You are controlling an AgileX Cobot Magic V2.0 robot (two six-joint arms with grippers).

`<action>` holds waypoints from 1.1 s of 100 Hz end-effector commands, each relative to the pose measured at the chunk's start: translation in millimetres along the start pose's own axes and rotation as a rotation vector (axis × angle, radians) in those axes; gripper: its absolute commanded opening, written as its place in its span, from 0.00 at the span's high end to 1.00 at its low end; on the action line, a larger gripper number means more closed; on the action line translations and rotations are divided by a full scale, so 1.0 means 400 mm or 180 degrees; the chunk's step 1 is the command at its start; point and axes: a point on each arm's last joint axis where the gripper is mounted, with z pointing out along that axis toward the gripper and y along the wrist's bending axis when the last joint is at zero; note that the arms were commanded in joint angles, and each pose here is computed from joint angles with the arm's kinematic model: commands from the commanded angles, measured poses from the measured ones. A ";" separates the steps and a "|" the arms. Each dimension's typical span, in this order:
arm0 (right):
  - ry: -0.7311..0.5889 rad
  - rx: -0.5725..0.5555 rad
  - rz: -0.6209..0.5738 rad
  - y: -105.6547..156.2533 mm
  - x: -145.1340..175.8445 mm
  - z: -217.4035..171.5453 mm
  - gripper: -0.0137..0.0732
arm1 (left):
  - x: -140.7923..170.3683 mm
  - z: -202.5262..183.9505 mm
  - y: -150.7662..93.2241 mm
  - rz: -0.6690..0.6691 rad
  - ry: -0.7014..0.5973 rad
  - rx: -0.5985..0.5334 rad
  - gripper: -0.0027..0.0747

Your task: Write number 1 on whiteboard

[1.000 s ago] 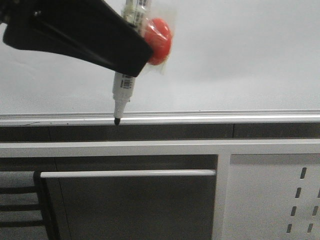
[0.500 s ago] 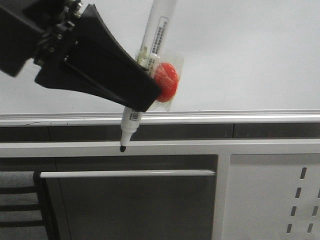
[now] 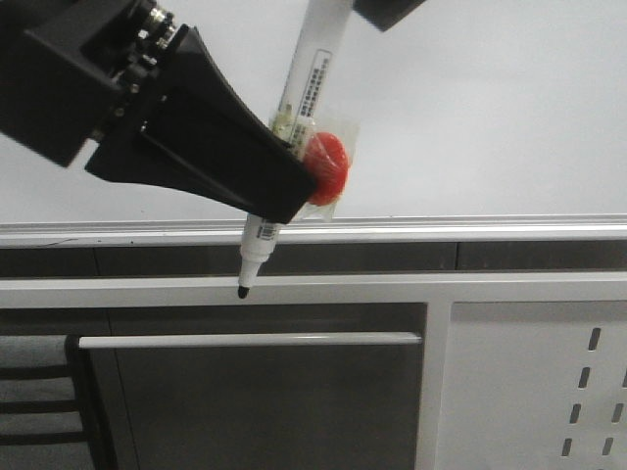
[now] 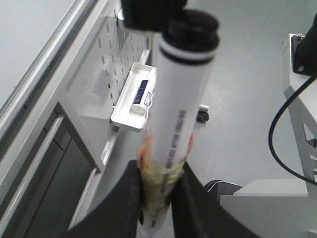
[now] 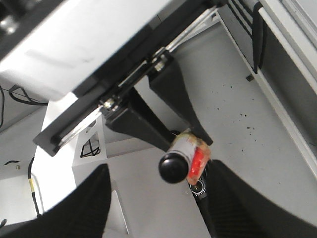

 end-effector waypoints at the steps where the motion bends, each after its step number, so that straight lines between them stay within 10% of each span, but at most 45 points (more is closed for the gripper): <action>1: -0.0269 -0.0003 -0.0048 0.020 -0.028 -0.027 0.41 | -0.038 -0.021 -0.002 -0.0051 -0.0227 -0.0062 0.99; 42: -0.0293 -0.0083 -0.0036 0.017 -0.032 -0.019 0.91 | -0.038 -0.021 -0.002 -0.0052 -0.0225 -0.0062 0.99; 77: -0.0293 -0.0092 -0.0034 0.018 -0.032 -0.019 0.92 | -0.038 -0.021 -0.002 -0.0051 -0.0224 -0.0058 0.98; 110: -0.0304 0.0026 -0.0090 0.018 -0.030 -0.027 0.91 | -0.044 -0.044 0.000 -0.0078 -0.0314 -0.0126 0.32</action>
